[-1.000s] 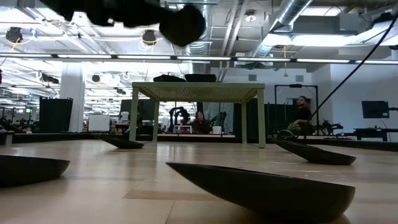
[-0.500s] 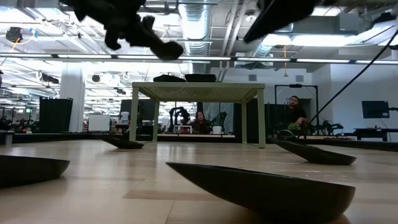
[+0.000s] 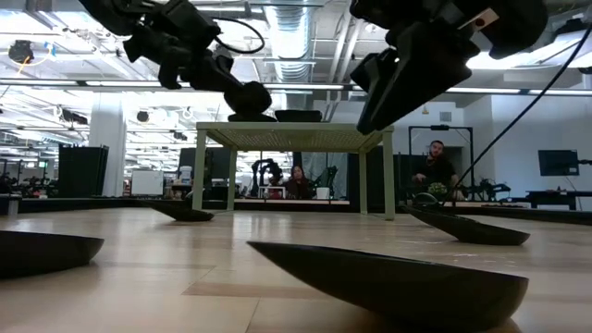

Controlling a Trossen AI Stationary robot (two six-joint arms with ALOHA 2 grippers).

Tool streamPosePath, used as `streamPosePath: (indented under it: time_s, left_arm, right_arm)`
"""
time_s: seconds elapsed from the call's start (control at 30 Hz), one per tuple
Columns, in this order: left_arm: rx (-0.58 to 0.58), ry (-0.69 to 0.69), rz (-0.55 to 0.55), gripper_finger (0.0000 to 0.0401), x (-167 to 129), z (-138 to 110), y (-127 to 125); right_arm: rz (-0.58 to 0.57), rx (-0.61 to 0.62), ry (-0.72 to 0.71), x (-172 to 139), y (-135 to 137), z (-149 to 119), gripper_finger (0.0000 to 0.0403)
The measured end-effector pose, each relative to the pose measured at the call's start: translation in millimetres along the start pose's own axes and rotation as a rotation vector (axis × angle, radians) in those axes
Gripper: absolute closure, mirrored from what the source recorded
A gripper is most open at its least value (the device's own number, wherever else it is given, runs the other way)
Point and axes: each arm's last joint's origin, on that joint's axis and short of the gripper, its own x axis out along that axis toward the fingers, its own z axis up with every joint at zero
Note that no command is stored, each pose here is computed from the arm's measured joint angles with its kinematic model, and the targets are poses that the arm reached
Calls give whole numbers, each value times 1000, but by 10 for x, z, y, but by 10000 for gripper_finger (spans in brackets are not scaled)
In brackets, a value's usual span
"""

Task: Pick & Place Mini shaped plates
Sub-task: Stack the leaf-shaped plate on top of the other leaf-shaped plate on the shelf, then put the drop-shaped plate on the shelf

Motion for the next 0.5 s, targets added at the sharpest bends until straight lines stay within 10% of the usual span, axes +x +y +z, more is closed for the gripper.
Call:
streamPosePath:
  time_s: [0.5]
  left_arm:
    - [83, 0, 89, 305, 52, 255, -88]
  right_arm:
    - [4, 2, -10, -5, 5, 11, 289]
